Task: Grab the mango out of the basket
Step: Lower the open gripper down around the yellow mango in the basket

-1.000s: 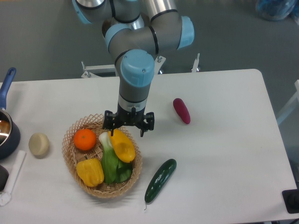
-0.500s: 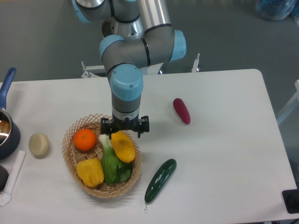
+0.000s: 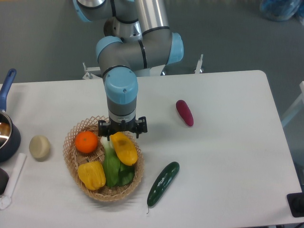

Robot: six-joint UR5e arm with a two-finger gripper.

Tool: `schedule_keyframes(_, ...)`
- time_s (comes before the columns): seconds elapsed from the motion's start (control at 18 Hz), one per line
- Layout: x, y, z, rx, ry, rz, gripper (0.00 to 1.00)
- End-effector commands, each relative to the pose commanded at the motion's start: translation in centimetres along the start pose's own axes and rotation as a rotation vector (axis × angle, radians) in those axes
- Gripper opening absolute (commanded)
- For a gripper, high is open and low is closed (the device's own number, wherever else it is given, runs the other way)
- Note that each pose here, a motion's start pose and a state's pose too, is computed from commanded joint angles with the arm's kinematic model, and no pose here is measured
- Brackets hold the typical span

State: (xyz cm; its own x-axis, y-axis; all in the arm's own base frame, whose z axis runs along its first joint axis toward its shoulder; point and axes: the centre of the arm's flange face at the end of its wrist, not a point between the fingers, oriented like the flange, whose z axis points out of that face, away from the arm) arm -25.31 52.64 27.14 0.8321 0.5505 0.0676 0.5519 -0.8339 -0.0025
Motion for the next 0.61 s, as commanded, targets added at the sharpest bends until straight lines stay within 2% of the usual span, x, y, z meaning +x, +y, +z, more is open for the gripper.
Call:
schedule_keyframes(0.33, -0.4, -0.6, 0.8, -0.013, -0.023, -0.053, 1.0)
schedule_keyframes(0.61, 0.3, -0.9, 1.6, -0.024, -0.043, -0.041, 1.0)
